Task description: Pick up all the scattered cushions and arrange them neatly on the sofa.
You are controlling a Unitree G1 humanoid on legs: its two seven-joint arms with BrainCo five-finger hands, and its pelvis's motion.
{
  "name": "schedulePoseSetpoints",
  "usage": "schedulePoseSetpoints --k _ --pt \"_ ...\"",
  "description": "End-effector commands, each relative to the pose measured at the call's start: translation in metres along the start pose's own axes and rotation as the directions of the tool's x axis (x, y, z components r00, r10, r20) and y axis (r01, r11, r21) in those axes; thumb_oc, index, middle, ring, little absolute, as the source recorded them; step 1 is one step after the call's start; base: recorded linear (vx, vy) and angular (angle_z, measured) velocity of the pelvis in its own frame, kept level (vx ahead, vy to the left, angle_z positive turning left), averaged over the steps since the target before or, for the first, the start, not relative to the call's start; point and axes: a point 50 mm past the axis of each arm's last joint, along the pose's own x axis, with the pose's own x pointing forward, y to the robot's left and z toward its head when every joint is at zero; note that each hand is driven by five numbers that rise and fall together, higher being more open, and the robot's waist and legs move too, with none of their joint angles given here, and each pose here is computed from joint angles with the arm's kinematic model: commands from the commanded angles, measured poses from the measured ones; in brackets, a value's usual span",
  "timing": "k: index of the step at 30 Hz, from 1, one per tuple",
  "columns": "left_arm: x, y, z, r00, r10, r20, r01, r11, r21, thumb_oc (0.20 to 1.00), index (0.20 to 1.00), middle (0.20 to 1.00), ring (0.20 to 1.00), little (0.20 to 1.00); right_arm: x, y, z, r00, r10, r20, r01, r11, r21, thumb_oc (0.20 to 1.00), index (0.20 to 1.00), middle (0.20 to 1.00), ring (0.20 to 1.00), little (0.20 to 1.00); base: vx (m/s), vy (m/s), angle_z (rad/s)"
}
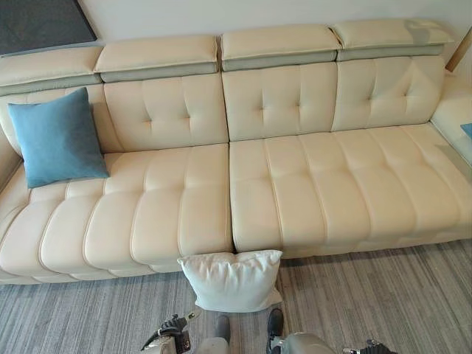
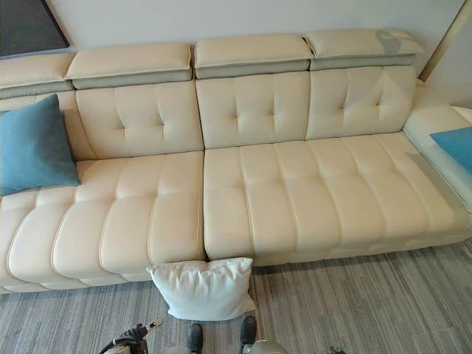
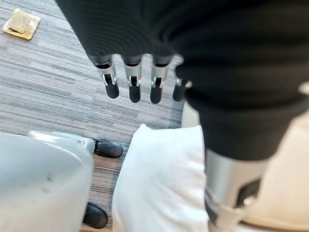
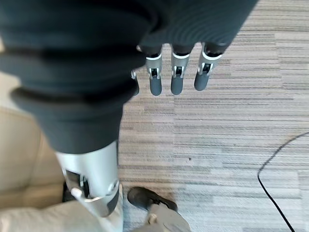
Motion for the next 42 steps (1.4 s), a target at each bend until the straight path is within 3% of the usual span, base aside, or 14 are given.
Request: schedulePoseSetpoints --k 1,7,11,14,17,21,23,24,25,31,33,35,39,42 --pt "0.002 0.022 0.016 0.996 0.067 0.055 -0.071 0.994 0.082 1.000 1.000 1.000 1.000 1.000 0.001 -0.004 0.037 0.995 -0.017 0.100 0.024 0.997 -0.070 1.000 1.000 1.000 1.000 1.000 0.03 0.115 -0.19" --pt "0.003 0.023 0.064 0.978 0.097 0.183 -0.120 0.986 0.118 1.000 1.000 1.000 1.000 1.000 -0.004 -0.015 0.096 0.961 -0.063 0.268 0.078 0.996 -0.046 1.000 1.000 1.000 1.000 1.000 -0.09 0.078 -0.14" --pt "-0.010 0.026 0.152 0.905 0.154 0.396 -0.201 0.976 0.080 1.000 1.000 1.000 1.000 1.000 -0.031 -0.050 0.190 0.842 -0.200 0.501 0.173 0.980 0.102 1.000 1.000 1.000 1.000 1.000 -0.19 0.064 -0.02" --pt "-0.021 0.028 0.189 0.854 0.189 0.485 -0.247 0.967 0.058 1.000 1.000 1.000 1.000 1.000 -0.046 -0.070 0.222 0.783 -0.287 0.552 0.201 0.956 0.212 1.000 1.000 1.000 1.000 1.000 -0.10 0.034 0.01" --pt "-0.052 0.033 0.253 0.709 0.255 0.657 -0.380 0.923 0.051 1.000 1.000 1.000 1.000 1.000 -0.077 -0.094 0.267 0.677 -0.410 0.611 0.162 0.893 0.420 1.000 1.000 1.000 1.000 1.000 -0.06 0.048 0.08" --pt "-0.078 0.033 0.289 0.596 0.283 0.752 -0.401 0.916 -0.027 1.000 1.000 1.000 1.000 1.000 -0.101 -0.100 0.296 0.595 -0.442 0.671 0.080 0.864 0.498 1.000 1.000 1.000 1.000 1.000 -0.01 0.046 0.02" --pt "-0.104 0.022 0.317 0.485 0.273 0.831 -0.373 0.924 -0.086 1.000 1.000 1.000 1.000 1.000 -0.134 -0.088 0.327 0.484 -0.431 0.761 -0.038 0.859 0.510 1.000 1.000 1.000 1.000 1.000 0.02 0.056 -0.03" --pt "-0.105 0.022 0.318 0.483 0.274 0.832 -0.372 0.924 -0.088 1.000 1.000 1.000 1.000 1.000 -0.135 -0.088 0.328 0.482 -0.432 0.762 -0.039 0.859 0.511 1.000 1.000 1.000 1.000 1.000 0.03 0.087 0.00" --pt "-0.124 0.013 0.337 0.410 0.278 0.869 -0.358 0.925 -0.127 1.000 1.000 1.000 1.000 1.000 -0.169 -0.078 0.354 0.355 -0.411 0.840 -0.065 0.885 0.460 1.000 1.000 1.000 1.000 1.000 0.02 0.064 -0.02" --pt "-0.180 -0.038 0.381 0.267 0.218 0.939 -0.226 0.961 -0.159 1.000 1.000 1.000 1.000 1.000 -0.243 -0.049 0.400 0.119 -0.344 0.931 -0.127 0.925 0.358 1.000 1.000 1.000 1.000 1.000 0.04 0.043 0.01" --pt "-0.228 -0.071 0.402 0.121 0.131 0.984 -0.169 0.979 -0.109 1.000 1.000 1.000 1.000 1.000 -0.286 -0.040 0.418 -0.001 -0.320 0.947 -0.147 0.937 0.316 1.000 1.000 1.000 1.000 1.000 0.06 0.063 0.08" --pt "-0.238 -0.077 0.405 0.083 0.106 0.991 -0.159 0.983 -0.092 1.000 1.000 1.000 1.000 1.000 -0.295 -0.038 0.422 -0.029 -0.314 0.949 -0.142 0.941 0.307 1.000 1.000 1.000 1.000 1.000 0.08 0.056 0.17" --pt "-0.293 -0.120 0.402 -0.065 -0.009 0.998 0.148 0.989 0.019 1.000 1.000 1.000 1.000 1.000 -0.344 -0.032 0.432 -0.171 -0.308 0.936 -0.169 0.945 0.280 1.000 1.000 1.000 1.000 1.000 0.07 0.031 0.01" --pt "-0.313 -0.138 0.394 -0.126 -0.055 0.991 0.248 0.965 0.085 1.000 1.000 1.000 1.000 1.000 -0.356 -0.030 0.433 -0.209 -0.304 0.929 -0.186 0.946 0.267 1.000 1.000 1.000 1.000 1.000 0.04 -0.005 0.04"
